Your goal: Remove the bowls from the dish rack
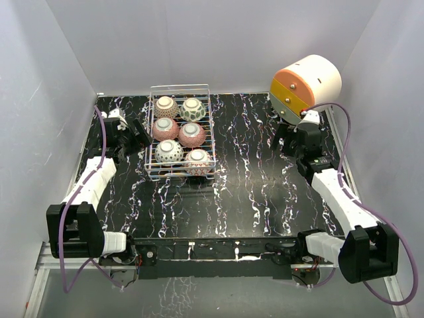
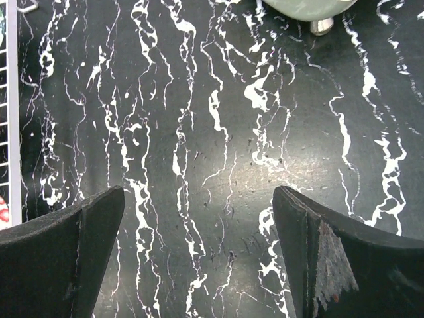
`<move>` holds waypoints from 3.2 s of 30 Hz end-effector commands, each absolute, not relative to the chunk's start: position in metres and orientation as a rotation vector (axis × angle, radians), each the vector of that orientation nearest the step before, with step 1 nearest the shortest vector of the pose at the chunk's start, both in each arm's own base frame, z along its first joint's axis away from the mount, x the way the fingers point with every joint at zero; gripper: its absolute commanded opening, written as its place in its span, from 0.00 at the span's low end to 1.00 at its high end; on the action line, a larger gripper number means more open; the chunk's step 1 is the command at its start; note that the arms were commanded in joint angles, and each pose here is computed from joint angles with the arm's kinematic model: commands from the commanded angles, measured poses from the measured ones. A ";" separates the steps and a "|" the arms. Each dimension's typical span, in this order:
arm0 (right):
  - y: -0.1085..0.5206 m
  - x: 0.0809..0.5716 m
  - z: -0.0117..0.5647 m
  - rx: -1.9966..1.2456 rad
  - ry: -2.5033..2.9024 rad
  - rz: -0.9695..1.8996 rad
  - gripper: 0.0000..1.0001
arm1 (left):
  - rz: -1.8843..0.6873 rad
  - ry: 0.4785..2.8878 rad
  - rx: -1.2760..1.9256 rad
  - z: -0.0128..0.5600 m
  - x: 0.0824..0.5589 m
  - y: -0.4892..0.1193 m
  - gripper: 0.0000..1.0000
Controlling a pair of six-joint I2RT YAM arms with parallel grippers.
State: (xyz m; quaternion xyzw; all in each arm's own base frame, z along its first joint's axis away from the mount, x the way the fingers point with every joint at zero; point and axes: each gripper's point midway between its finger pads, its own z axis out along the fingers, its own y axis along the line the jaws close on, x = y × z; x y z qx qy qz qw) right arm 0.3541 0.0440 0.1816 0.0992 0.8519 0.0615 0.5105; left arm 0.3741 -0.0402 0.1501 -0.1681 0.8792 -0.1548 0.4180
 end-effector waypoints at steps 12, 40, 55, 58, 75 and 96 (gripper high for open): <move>0.116 0.366 0.186 0.021 2.062 0.448 0.97 | -0.353 2.258 -0.429 0.134 0.401 -0.037 0.69; 0.133 0.325 0.196 -0.067 2.026 0.492 0.84 | -0.501 2.365 -0.264 0.132 0.381 -0.081 0.00; 0.253 0.338 0.248 -0.340 1.917 0.411 0.88 | -0.472 2.345 -0.269 0.143 0.357 -0.075 0.00; 0.278 0.345 0.254 -0.355 1.887 0.372 0.89 | -0.412 2.333 -0.282 0.145 0.349 -0.066 0.00; 0.308 0.385 0.253 -0.220 1.874 0.286 0.60 | -0.241 2.352 -0.339 0.135 0.336 -0.041 0.51; 0.311 0.426 0.140 -0.248 2.220 0.237 0.45 | -0.277 2.379 -0.324 0.125 0.332 -0.047 0.50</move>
